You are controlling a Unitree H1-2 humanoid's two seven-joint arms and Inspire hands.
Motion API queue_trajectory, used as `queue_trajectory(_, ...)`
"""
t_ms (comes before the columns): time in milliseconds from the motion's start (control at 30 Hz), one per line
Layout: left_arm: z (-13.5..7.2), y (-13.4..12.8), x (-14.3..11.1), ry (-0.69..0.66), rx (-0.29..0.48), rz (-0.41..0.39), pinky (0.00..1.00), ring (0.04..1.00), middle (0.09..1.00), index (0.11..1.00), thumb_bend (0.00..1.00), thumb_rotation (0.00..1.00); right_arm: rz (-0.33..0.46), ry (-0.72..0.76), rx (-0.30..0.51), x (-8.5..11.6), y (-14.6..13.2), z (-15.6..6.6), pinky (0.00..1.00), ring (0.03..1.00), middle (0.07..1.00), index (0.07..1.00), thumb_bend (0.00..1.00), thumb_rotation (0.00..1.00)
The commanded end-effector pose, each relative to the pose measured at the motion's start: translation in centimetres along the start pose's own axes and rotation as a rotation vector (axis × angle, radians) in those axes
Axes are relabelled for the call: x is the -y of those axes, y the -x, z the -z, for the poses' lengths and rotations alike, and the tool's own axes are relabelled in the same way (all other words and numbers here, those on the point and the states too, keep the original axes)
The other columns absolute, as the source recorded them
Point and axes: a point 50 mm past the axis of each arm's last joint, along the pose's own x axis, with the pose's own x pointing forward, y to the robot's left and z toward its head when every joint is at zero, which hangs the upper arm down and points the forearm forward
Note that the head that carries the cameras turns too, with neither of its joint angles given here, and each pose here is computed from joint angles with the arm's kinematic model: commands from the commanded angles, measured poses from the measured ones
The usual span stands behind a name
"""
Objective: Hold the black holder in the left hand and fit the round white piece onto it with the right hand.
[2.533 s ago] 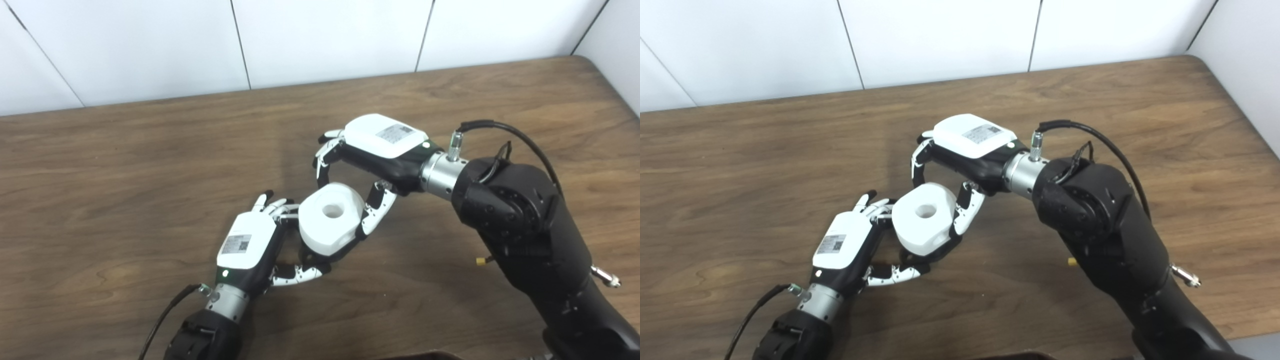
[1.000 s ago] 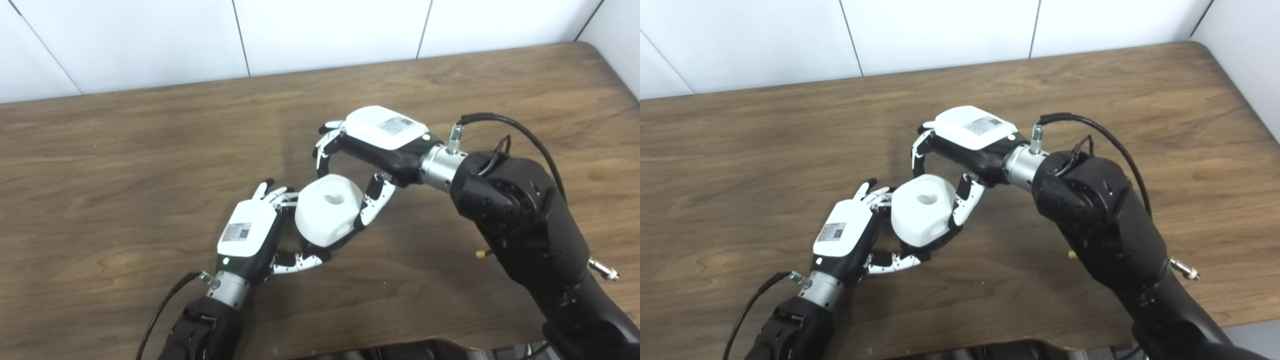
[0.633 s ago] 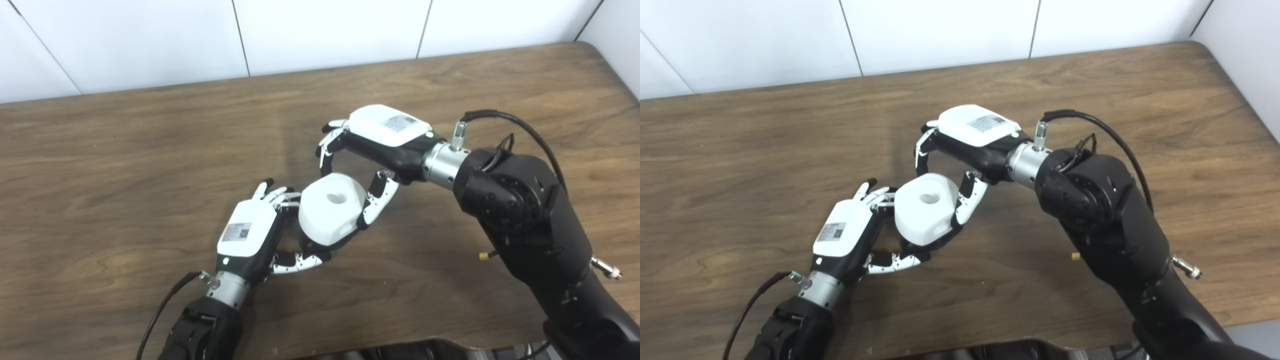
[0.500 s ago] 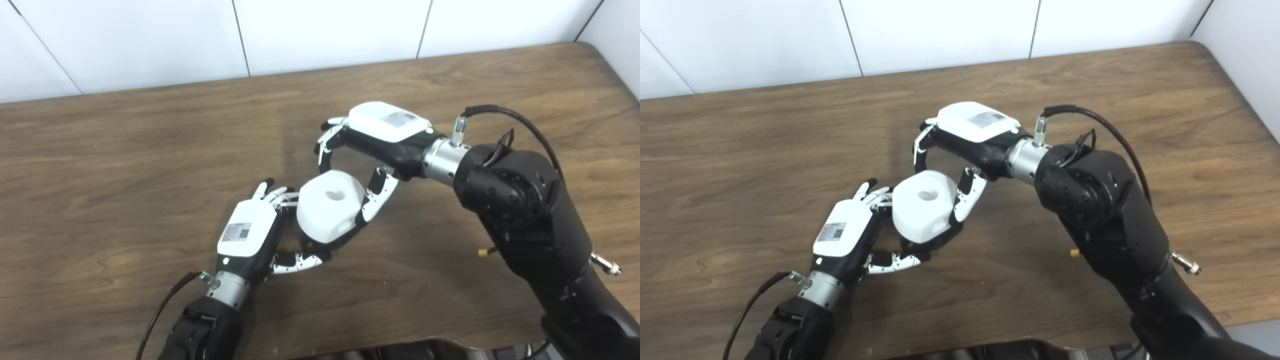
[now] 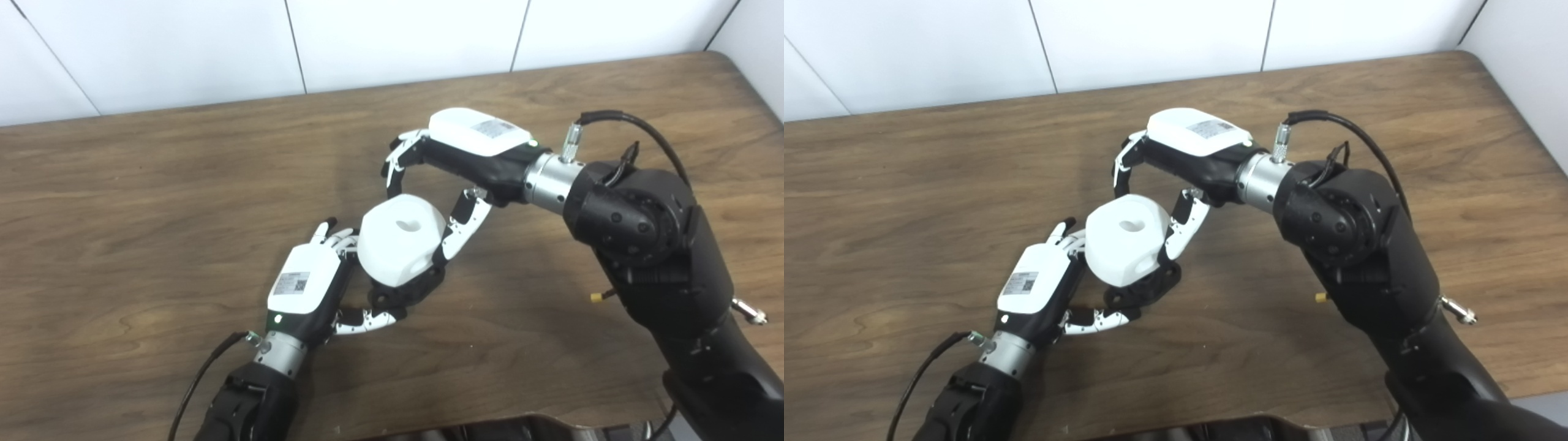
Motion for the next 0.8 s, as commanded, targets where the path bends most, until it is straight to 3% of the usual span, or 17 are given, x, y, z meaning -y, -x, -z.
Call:
queue_trajectory(0, 0.17, -0.18, 0.54, -0.031, -0.008, 0.033, 1.0, 0.857, 0.782, 0.487, 0.52, 0.05, 0.089, 0.057, 0.014, 2.21, 0.14, -0.36, 0.77, 0.897, 0.775, 0.482, 0.53, 0.14)
queue_trajectory(767, 0.06, -0.14, 0.52, -0.028, -0.008, 0.031, 0.99, 0.857, 0.781, 0.487, 0.52, 0.05, 0.105, 0.236, 0.057, 2.01, 1.03, -1.28, 0.83, 0.905, 0.777, 0.483, 0.53, 0.14)
